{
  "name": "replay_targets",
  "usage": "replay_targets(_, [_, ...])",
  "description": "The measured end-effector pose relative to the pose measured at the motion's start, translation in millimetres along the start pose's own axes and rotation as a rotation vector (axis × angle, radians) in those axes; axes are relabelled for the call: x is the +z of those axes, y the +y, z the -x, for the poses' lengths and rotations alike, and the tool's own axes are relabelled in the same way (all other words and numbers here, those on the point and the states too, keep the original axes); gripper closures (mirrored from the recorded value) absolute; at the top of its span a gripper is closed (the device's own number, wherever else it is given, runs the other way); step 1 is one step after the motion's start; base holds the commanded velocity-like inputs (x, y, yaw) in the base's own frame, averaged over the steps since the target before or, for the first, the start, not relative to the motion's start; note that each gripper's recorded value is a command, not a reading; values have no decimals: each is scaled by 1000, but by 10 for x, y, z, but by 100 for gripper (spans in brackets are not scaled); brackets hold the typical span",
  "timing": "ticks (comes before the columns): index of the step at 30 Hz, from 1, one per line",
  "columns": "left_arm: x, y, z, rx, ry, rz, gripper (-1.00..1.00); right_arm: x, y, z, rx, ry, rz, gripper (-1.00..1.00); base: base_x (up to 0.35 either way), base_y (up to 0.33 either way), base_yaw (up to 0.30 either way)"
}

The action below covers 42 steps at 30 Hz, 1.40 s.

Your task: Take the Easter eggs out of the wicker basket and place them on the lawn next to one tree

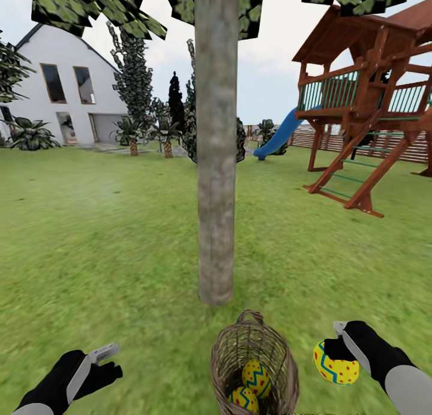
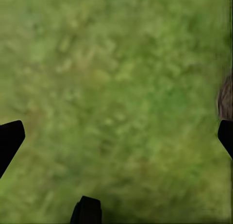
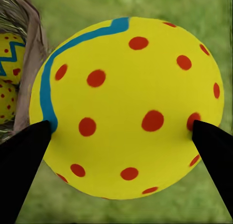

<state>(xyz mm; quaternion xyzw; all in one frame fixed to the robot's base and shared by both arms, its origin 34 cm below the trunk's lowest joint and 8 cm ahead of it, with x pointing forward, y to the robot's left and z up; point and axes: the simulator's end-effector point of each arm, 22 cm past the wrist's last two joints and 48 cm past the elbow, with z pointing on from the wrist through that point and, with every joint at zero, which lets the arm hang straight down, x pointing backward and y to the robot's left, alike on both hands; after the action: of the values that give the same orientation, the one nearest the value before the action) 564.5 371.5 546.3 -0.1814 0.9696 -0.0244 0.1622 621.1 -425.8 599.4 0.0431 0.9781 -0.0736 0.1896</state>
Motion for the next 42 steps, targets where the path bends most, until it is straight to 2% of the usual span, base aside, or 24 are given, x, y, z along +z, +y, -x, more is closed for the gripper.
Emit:
replay_targets(7, [-115,-20,55,0,-3,-1,-100,-113,-19,65,0,-3,-2,100,0,0,-267])
replay_targets(14, [-116,-36,55,-1,-3,-4,-100,-116,-32,69,2,-4,-4,100,0,-7,-23])
replay_targets(24, [-101,-120,25,3,1,-16,-100,-116,-41,68,3,-3,-5,100,-39,-260,0])
replay_targets(25, [-105,-99,31,3,2,-14,-100,-115,-51,67,4,-2,-6,100,-156,-261,0])
replay_targets(26, [-151,147,123,2,-10,18,-100,-119,-93,68,5,-3,-12,100,-83,-277,0])
replay_targets(29, [-204,409,205,0,-20,55,-100,-122,-99,66,5,-3,-12,100,-19,-297,0])
replay_targets(32, [-226,549,229,40,-21,93,-100,-122,-100,66,5,-3,-12,100,-2,-319,0])
replay_targets(35, [-219,500,222,65,-19,75,-100,-123,-101,69,7,-3,-12,100,0,-326,0])
replay_targets(42, [-205,424,203,71,-16,60,-100,-122,-101,68,5,-3,-12,100,0,-330,0])
